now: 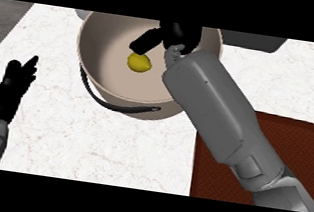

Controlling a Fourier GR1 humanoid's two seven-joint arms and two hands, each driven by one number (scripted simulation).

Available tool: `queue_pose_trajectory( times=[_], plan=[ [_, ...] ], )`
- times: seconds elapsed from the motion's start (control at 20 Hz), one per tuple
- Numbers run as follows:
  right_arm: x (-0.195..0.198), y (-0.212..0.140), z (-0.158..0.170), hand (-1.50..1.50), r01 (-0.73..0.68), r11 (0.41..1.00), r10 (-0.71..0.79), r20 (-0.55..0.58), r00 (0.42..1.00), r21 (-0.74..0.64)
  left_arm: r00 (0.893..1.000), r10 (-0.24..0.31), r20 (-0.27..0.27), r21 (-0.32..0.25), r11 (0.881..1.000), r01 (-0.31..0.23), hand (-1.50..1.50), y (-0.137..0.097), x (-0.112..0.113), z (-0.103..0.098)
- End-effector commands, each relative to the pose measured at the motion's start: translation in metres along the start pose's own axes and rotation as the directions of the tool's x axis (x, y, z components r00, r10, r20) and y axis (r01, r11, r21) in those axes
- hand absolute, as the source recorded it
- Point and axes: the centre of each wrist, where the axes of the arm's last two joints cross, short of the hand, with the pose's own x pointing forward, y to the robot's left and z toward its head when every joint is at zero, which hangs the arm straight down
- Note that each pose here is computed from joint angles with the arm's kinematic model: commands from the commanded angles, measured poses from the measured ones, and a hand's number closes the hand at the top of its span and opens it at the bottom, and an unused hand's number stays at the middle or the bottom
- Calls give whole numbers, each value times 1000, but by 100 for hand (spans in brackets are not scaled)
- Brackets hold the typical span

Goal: Pick the lemon from the tray and place it in the pot

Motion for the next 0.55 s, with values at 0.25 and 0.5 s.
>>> queue_pose_trajectory(
  times=[0.25, 0.5],
  plan=[
    [-20, -3, -6, -150, 352, 898, -344, 76, 936, -264, 1000, 26, 0, 8, 1000, -26, 0, -1, -10, 8],
    [-52, -33, -13, -150, 412, 840, -408, 90, 908, -353, 999, 31, -29, 36, 999, -30, 0, 8, -4, 7]
  ],
)
